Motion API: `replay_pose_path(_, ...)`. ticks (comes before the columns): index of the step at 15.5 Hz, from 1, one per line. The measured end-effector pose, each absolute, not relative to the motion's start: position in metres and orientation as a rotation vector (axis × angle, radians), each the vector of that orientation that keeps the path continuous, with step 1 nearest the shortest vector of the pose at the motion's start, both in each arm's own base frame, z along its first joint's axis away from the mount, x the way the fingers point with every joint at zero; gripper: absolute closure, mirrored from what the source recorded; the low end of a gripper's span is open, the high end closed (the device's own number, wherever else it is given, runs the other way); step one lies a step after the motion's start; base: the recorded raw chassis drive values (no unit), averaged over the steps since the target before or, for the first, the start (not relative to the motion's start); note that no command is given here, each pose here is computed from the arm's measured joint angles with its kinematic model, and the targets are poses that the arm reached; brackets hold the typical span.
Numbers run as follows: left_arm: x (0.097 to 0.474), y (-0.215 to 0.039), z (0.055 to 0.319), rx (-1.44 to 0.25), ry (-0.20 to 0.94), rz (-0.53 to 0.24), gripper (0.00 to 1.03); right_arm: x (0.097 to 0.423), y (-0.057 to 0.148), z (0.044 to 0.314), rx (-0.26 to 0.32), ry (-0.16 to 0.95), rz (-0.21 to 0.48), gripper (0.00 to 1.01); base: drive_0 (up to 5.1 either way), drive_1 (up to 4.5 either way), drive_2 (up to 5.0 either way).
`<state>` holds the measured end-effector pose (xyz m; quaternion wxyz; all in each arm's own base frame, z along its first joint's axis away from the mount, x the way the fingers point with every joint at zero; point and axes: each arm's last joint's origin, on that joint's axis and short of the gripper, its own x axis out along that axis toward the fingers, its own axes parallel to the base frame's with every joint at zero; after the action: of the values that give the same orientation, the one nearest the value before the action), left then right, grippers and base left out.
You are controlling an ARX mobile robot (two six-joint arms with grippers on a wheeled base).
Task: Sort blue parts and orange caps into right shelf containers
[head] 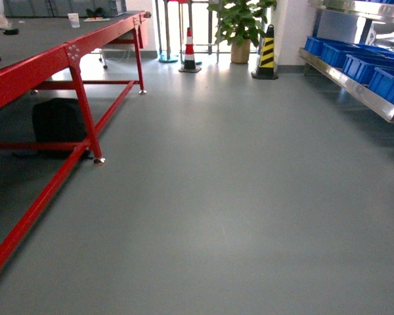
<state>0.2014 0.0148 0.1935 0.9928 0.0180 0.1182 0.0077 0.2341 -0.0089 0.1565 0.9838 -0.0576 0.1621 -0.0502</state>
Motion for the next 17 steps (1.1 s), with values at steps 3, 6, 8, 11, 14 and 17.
replay_pose_path(3,0.2012,0.0148,0.1941,0.036,0.232,0.015,0.59,0.2340,-0.0089,0.1563,-0.116,0.327,-0.101,0.58,0.0,4.35,-4.3)
replay_pose_path(6,0.2014,0.0148,0.1934,0.036,0.237,0.015,0.59,0.2342,-0.0089,0.1567,-0.116,0.326,-0.101,0.58,0.2,4.49,-4.2)
replay_pose_path(8,0.2013,0.0148,0.1932,0.036,0.240,0.015,0.59,0.2343,-0.0089,0.1570,-0.116,0.322,-0.102,0.58,0.1,4.43,-4.2)
replay_pose_path(11,0.2014,0.0148,0.1935,0.036,0.237,0.015,0.59,0.2342,-0.0089,0.1574,-0.116,0.320,-0.101,0.58,0.0,4.34,-4.3)
replay_pose_path(14,0.2013,0.0148,0.1932,0.036,0.240,0.015,0.59,0.2344,-0.0089,0.1567,-0.116,0.329,-0.100,0.58,0.1,4.40,-4.3)
replay_pose_path(17,0.2014,0.0148,0.1936,0.036,0.236,0.015,0.59,0.2345,-0.0089,0.1570,-0.116,0.325,-0.100,0.58,0.1,4.42,-4.2)
